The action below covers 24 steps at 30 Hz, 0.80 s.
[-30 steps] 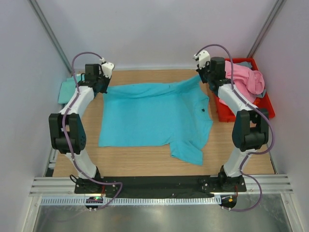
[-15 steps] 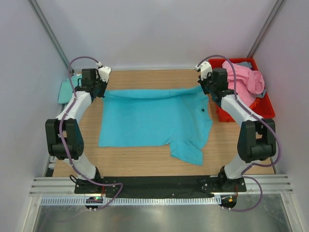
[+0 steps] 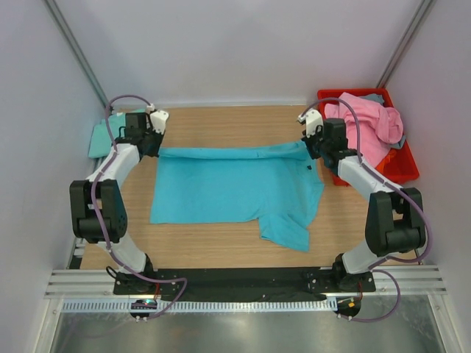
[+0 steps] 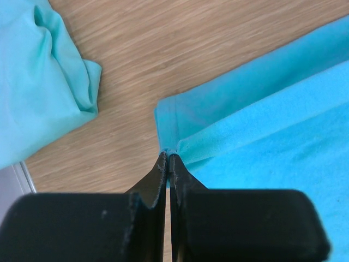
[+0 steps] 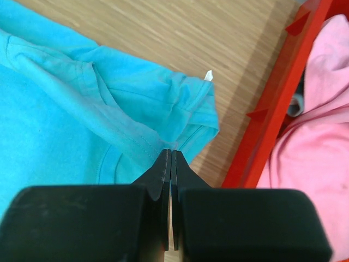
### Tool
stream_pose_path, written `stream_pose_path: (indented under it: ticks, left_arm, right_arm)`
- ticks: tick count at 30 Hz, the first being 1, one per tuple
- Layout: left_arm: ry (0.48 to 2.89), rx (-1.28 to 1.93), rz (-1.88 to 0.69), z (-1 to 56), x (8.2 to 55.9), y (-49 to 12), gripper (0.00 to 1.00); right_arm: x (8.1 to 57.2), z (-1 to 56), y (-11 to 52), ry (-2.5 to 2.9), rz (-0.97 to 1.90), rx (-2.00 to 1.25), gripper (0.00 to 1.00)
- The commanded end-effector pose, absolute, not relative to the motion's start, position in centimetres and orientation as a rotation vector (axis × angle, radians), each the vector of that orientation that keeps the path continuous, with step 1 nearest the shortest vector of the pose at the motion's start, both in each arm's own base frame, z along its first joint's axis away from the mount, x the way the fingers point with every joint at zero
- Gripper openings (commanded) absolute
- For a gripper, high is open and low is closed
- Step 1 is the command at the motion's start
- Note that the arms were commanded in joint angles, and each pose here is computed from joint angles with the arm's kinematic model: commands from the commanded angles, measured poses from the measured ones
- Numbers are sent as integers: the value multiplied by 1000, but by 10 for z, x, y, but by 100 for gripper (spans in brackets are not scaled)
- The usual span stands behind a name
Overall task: Fold and stack the t-shirts
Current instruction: Fold the tshirt
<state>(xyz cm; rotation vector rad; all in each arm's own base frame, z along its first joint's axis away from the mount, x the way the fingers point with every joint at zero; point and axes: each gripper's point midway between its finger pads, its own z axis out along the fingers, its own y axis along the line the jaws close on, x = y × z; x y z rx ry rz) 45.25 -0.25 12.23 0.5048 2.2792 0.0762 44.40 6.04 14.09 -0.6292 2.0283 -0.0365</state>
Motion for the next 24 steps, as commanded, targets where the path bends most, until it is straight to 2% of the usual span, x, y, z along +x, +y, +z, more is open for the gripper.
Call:
stream_pose_path:
  ticks: [1, 17, 19, 24]
  left_arm:
    - [2246, 461, 78, 128, 454, 7, 0]
    - [2404, 400, 29, 70, 423, 9, 0]
    - [2420, 396, 13, 64, 417, 8, 7]
    - [2452, 388, 8, 53, 407, 8, 10]
  right_arm:
    - [444, 157, 66, 1967, 0, -601, 1]
    - [416, 105, 82, 2107, 124, -647, 1]
    - [409, 98, 86, 2125, 156, -653, 1]
    - [401, 91, 87, 2139, 174, -668, 1]
